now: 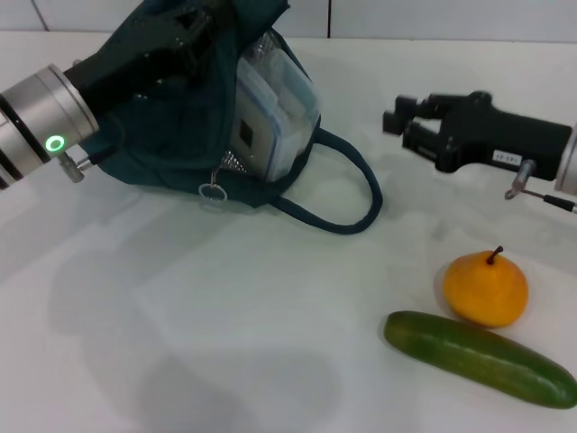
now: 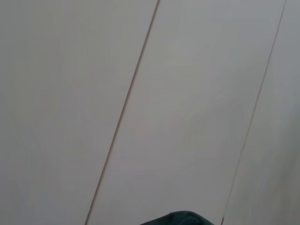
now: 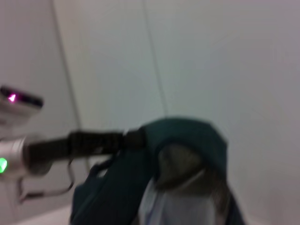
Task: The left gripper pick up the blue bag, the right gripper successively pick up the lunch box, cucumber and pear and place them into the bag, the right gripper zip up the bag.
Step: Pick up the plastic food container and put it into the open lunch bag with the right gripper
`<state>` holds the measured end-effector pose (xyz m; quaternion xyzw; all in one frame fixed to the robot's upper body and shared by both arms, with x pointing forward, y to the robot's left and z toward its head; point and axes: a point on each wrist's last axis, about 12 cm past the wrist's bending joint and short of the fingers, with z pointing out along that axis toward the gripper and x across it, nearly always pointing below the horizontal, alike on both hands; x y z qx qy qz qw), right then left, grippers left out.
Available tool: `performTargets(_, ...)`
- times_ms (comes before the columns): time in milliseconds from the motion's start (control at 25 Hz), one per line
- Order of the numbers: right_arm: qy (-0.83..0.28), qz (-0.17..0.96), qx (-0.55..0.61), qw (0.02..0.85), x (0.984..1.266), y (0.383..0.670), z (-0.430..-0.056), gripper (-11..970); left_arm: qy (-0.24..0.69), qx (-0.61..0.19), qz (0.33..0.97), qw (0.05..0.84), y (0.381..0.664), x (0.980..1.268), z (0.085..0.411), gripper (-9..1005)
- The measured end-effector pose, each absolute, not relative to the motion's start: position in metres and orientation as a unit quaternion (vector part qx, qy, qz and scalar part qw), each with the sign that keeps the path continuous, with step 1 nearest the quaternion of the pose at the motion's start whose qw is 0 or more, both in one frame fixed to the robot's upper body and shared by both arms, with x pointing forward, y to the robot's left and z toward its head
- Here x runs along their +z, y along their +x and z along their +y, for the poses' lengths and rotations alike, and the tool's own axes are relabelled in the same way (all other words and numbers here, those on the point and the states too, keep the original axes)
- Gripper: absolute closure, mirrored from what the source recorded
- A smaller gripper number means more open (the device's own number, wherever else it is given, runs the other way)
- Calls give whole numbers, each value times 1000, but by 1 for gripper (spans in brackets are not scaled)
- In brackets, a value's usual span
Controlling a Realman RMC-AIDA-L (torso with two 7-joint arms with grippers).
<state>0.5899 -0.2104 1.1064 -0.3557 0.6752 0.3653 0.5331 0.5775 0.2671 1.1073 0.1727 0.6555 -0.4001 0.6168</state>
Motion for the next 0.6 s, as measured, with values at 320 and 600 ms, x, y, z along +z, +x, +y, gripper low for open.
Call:
performTargets(320,-410,712,383,423,1109,596,-187,591,176,-400,656,615,578,1108,266,893)
performTargets(600,-461,729,368,346,1106,598,-151,459,179,-399,656,616,578,1107,264,892)
